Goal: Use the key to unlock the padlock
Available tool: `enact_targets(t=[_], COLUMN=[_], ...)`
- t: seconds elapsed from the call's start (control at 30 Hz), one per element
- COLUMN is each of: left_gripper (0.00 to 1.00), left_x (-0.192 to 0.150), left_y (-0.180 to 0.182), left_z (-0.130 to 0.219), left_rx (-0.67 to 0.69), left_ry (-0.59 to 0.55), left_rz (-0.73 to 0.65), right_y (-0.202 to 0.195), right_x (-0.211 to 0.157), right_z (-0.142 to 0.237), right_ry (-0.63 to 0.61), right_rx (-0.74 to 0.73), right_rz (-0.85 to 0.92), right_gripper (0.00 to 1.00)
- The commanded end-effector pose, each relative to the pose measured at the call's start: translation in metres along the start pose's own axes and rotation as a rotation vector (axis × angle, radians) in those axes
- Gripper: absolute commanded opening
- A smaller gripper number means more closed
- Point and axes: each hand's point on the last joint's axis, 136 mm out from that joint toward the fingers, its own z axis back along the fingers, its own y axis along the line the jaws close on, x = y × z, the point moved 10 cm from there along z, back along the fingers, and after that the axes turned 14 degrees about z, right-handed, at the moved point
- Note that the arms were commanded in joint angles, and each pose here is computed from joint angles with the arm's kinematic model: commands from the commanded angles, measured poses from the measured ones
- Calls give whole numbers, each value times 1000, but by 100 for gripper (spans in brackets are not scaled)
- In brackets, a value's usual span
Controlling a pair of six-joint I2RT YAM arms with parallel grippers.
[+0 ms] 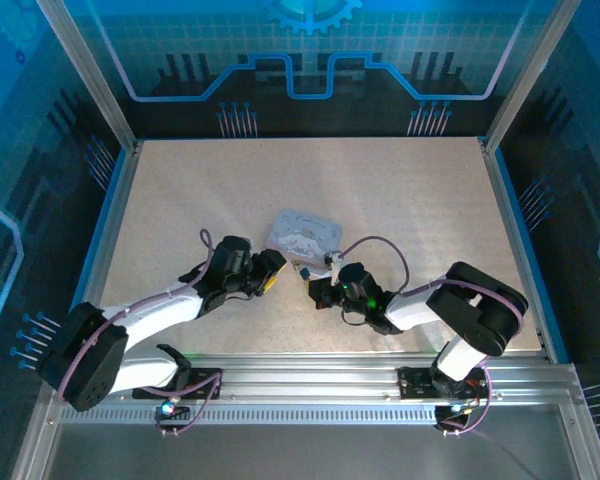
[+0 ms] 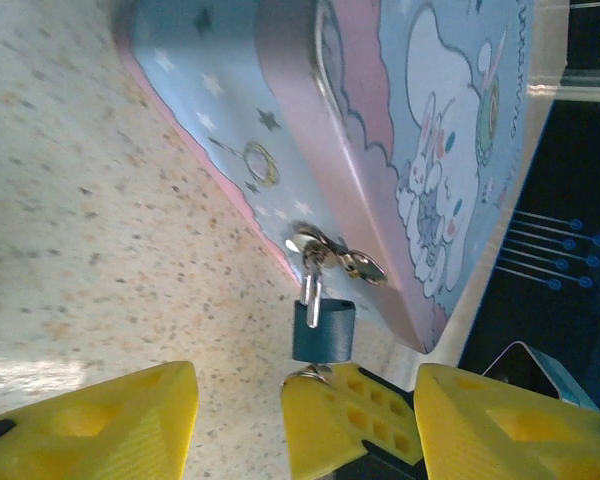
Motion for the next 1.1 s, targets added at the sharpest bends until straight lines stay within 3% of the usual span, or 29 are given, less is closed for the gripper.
enact_targets(t=[0.0,0.33,0.57,1.07], left_gripper=[62,68,75,76], left_x=[7,28,42,74], left_y=[-1,-7,-22,-65], left_z=[13,36,35,-4], left_rx=[51,65,92,156], left_ry=[-59,-127,-121,16], left_rz=[-60,-117,-227,-342], right_y=[-6,-15,-19,-16], right_x=[-4,-12,-13,3], right_z=[-1,-9,-6,19], right_ry=[-5,17,16,-24], right_rx=[29,42,17,-18], right_rz=[-98,-151,-146,-59], right_gripper=[0,1,11,34])
